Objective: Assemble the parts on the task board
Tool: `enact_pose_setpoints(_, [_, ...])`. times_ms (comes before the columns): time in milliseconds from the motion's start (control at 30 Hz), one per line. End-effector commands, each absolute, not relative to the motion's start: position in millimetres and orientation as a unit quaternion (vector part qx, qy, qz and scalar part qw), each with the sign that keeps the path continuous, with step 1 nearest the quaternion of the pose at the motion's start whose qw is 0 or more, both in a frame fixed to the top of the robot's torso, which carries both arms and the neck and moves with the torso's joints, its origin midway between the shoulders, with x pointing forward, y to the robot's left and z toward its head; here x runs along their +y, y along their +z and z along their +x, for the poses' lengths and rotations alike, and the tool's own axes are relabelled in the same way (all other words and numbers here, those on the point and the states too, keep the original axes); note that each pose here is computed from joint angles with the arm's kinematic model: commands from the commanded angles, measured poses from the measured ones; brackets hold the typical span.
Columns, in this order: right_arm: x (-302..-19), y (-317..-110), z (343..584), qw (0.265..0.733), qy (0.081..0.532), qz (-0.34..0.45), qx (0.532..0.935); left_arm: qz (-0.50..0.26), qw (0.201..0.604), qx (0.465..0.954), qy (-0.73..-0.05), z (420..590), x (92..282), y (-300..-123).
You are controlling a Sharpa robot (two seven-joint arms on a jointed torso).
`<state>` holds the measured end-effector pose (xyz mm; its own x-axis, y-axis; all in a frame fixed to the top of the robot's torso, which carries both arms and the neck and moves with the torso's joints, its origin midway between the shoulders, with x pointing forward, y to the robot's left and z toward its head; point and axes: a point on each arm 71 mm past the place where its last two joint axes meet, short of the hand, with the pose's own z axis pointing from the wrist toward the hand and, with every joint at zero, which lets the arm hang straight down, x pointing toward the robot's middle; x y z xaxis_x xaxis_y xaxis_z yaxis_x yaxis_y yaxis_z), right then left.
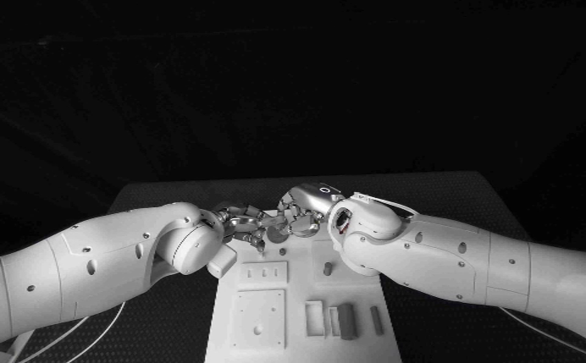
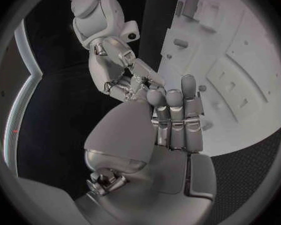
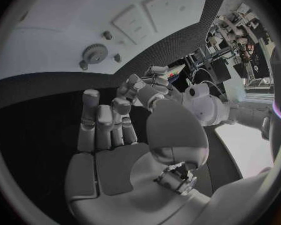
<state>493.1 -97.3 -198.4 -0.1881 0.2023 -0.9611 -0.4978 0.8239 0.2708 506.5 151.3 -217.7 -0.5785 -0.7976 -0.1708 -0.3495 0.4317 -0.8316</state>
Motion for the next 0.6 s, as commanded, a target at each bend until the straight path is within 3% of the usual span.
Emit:
enact_pose_setpoints(33, [-98.5,-201.4,492.5,0.626,0.270,-0.106,0.724,-0.358,0.280,0.793,-0.405,506.7,148.9,-214.6])
enact_pose_setpoints(600, [-96.7,-201.1,490.8,0.625,0.273,-0.106,0.723,-0.356,0.282,0.796,-0.401,507.2,148.5,-215.2])
